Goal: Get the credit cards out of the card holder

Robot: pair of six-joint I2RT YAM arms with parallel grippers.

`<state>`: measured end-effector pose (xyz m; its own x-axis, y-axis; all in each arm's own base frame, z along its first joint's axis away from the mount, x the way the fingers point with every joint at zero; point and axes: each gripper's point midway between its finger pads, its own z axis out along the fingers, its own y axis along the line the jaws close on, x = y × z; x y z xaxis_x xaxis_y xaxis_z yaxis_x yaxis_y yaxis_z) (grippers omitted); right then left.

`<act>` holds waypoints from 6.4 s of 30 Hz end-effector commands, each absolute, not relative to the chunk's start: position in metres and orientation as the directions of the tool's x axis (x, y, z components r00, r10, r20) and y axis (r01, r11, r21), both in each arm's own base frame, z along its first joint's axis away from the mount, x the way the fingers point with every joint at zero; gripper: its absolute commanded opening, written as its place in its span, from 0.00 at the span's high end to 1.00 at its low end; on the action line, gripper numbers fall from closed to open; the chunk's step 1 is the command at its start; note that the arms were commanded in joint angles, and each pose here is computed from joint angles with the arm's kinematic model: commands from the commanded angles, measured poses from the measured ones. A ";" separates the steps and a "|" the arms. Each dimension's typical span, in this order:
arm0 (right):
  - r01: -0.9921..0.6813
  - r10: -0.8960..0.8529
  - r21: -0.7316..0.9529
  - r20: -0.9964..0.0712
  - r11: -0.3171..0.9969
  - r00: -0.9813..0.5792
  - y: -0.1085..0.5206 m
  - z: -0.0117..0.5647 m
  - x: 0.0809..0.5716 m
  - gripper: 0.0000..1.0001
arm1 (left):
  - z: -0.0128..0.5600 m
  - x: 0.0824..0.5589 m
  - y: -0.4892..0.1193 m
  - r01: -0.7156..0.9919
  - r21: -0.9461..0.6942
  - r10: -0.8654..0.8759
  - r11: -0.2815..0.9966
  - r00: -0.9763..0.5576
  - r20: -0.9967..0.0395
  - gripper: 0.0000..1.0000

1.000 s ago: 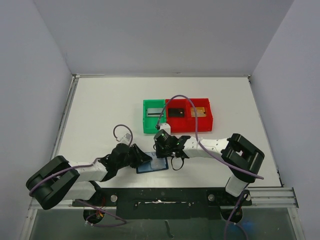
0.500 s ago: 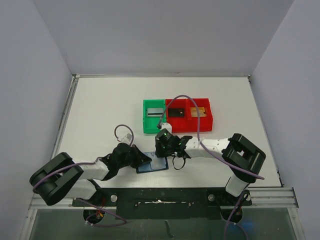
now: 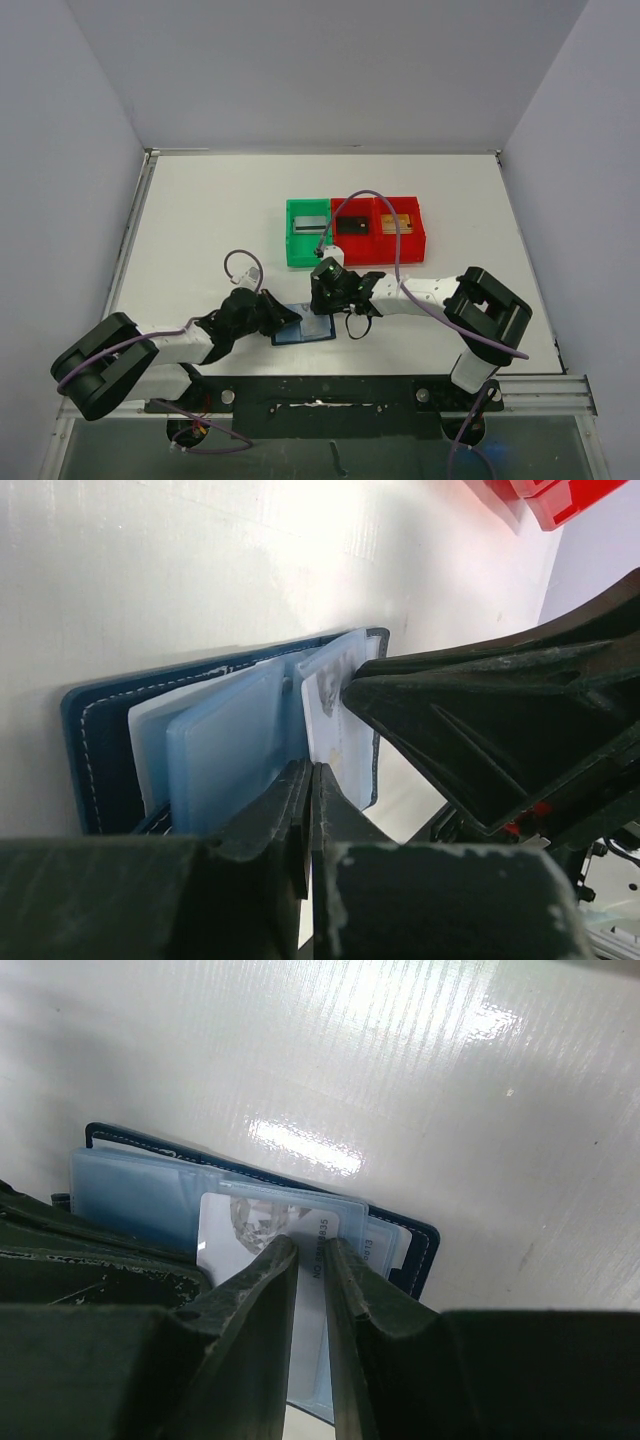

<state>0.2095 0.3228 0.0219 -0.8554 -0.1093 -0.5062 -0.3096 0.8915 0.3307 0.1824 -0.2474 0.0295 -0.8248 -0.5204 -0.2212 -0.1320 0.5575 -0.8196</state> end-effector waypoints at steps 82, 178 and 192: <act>-0.260 0.113 0.684 -0.449 0.681 -0.886 0.340 0.078 0.189 0.69 | 0.057 0.187 -0.205 -0.058 -0.845 -0.600 0.531 -0.730 -0.327 1.00; -0.639 0.214 0.768 -0.632 0.047 -0.745 0.357 0.238 0.198 0.92 | 0.223 0.187 -0.228 0.400 -0.914 -0.507 0.067 -0.775 -0.376 1.00; -0.632 0.198 0.591 -0.789 0.501 -0.581 0.311 0.211 0.259 1.00 | 0.191 0.221 -0.197 0.234 -0.817 -0.477 0.527 -0.714 -0.512 0.30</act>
<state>0.2232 0.3300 0.2011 -0.7365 0.2160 -0.6411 -0.5830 0.2779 0.7634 0.2018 -0.2200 0.1912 -0.7772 -0.4908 -0.3938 0.2736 0.3001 -0.9138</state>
